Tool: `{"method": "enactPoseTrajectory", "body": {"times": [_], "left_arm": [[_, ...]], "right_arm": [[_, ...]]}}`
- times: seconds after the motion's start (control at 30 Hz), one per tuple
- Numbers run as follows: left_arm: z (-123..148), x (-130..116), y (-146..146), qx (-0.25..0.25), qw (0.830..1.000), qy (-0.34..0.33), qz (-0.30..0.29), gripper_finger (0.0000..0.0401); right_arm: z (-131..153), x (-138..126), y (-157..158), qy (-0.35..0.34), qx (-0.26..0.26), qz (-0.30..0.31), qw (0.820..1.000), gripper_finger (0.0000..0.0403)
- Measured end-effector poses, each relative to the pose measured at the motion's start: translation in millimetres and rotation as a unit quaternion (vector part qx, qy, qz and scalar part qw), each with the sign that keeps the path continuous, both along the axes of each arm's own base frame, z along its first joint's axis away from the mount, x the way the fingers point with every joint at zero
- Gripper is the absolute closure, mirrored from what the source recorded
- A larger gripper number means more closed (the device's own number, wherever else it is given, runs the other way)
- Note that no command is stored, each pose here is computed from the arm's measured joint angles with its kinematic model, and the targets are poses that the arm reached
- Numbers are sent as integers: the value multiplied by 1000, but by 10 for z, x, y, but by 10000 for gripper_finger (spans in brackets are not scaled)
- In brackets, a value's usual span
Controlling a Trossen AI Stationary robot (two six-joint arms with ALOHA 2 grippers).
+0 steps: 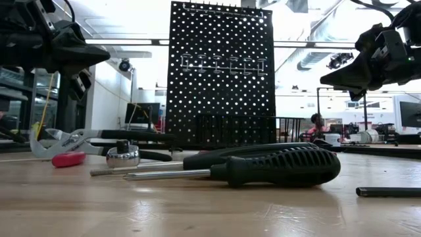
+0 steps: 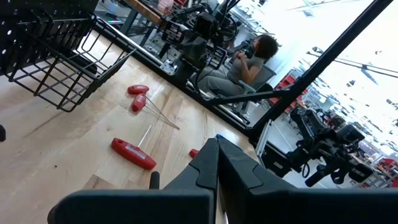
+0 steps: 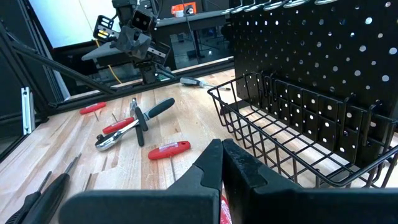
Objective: Hang tools onto peg board
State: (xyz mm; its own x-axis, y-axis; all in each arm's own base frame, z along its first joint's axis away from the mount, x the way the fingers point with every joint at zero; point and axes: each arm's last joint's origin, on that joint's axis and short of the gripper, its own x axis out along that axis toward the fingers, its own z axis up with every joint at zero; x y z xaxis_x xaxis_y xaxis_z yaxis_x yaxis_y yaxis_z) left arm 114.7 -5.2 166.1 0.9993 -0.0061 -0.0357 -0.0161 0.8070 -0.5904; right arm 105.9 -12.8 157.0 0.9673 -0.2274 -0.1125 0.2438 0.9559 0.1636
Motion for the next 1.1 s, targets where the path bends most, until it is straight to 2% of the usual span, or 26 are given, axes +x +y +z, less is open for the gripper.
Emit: {"method": "enactPoseTrajectory", "body": {"times": [0.4, 0.53, 0.63, 0.83, 0.9, 0.97, 1.03, 1.1], "left_arm": [[0, 0, 0, 0, 1000, 0, 0, 400], [0, 0, 0, 0, 1000, 0, 0, 400], [0, 0, 0, 0, 1000, 0, 0, 400], [0, 0, 0, 0, 1000, 0, 0, 400], [0, 0, 0, 0, 1000, 0, 0, 400], [0, 0, 0, 0, 1000, 0, 0, 400], [0, 0, 0, 0, 1000, 0, 0, 400], [0, 0, 0, 0, 1000, 0, 0, 400]], "right_arm": [[-1, 0, 0, 0, -1, 0, 1000, 402], [1, -2, -11, 13, -53, -5, 998, 402], [1, -2, -10, 17, -70, -3, 997, 402], [1, -2, -10, 9, -39, -5, 999, 402], [20, 0, -9, -13, 9, -10, 1000, 402], [97, 2, -9, -68, 112, -17, 991, 402], [264, -6, -10, -160, 230, -13, 960, 402], [413, -33, -19, -244, 303, -10, 921, 402]]}}
